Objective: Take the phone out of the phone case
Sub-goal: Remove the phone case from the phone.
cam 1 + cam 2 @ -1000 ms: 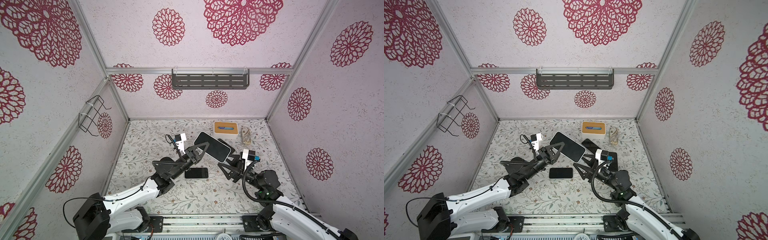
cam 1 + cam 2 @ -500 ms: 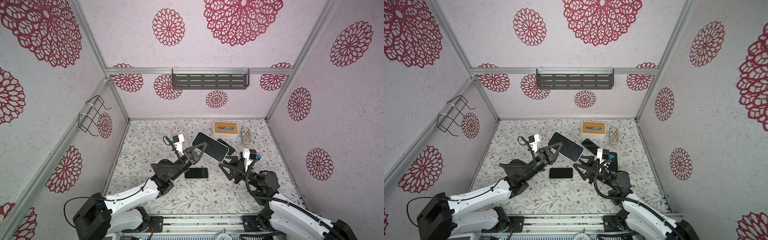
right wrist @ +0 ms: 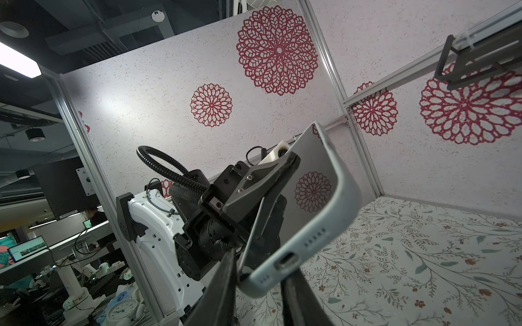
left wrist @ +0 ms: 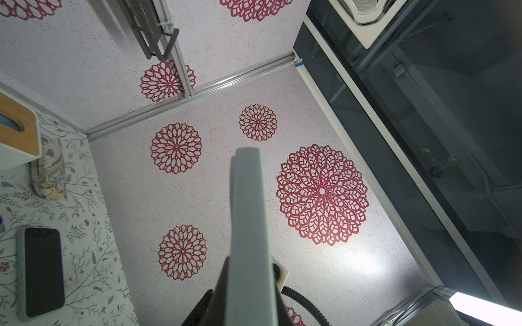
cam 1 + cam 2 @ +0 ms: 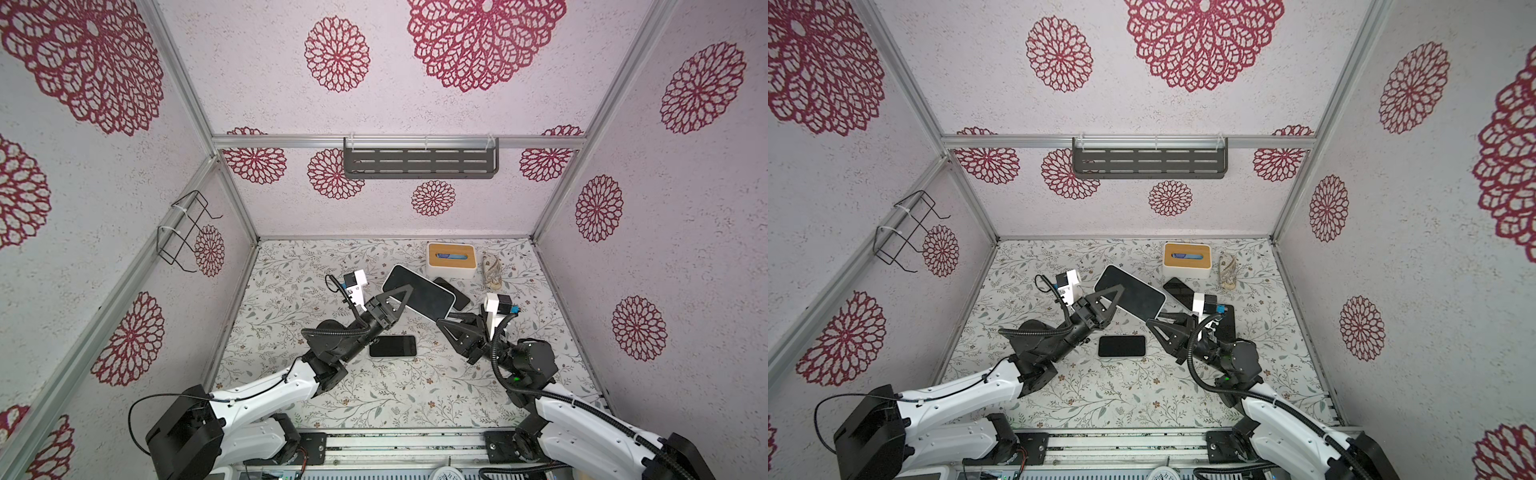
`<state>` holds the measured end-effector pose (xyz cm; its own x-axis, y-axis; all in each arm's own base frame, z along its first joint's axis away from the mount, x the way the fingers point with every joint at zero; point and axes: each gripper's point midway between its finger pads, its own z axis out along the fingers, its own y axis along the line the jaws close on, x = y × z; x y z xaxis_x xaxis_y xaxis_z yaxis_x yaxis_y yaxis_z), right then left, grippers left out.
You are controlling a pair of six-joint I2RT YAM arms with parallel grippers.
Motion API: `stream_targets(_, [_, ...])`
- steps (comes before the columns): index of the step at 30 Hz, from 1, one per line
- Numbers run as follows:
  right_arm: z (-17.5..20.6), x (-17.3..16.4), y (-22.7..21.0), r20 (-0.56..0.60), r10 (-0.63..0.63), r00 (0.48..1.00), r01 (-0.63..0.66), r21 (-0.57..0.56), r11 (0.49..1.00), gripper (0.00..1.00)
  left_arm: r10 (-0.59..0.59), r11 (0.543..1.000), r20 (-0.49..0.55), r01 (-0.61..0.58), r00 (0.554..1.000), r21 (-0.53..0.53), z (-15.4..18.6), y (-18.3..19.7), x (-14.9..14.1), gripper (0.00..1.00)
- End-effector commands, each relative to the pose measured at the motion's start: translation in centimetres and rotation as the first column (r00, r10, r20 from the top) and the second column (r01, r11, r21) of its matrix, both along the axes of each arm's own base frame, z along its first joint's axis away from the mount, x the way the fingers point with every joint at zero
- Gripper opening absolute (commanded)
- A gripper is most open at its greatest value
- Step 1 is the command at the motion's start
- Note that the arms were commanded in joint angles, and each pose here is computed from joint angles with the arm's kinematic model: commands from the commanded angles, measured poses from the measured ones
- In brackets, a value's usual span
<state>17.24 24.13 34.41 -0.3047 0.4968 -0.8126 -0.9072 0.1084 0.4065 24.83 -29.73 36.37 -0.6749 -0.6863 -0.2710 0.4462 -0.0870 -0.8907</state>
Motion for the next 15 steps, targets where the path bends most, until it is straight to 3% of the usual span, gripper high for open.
stream_targets(1, [2.46,-0.74,-0.53,0.075,0.003,0.997,-0.007,0.055,0.998,0.24,0.015,0.997,0.071,-0.01,0.997,-0.082,2.8,1.24,-0.52,0.0])
stream_targets(12, [1.66,-0.03,-0.34,0.078,-0.04,0.996,0.039,0.01,0.999,0.0,-0.009,0.997,0.067,0.014,0.998,-0.076,3.27,0.65,-0.66,0.0])
stream_targets(15, [1.81,0.24,-0.25,0.092,-0.059,0.994,0.06,-0.009,0.998,0.0,-0.015,0.998,0.058,0.019,0.998,-0.064,3.15,0.36,-0.65,0.0])
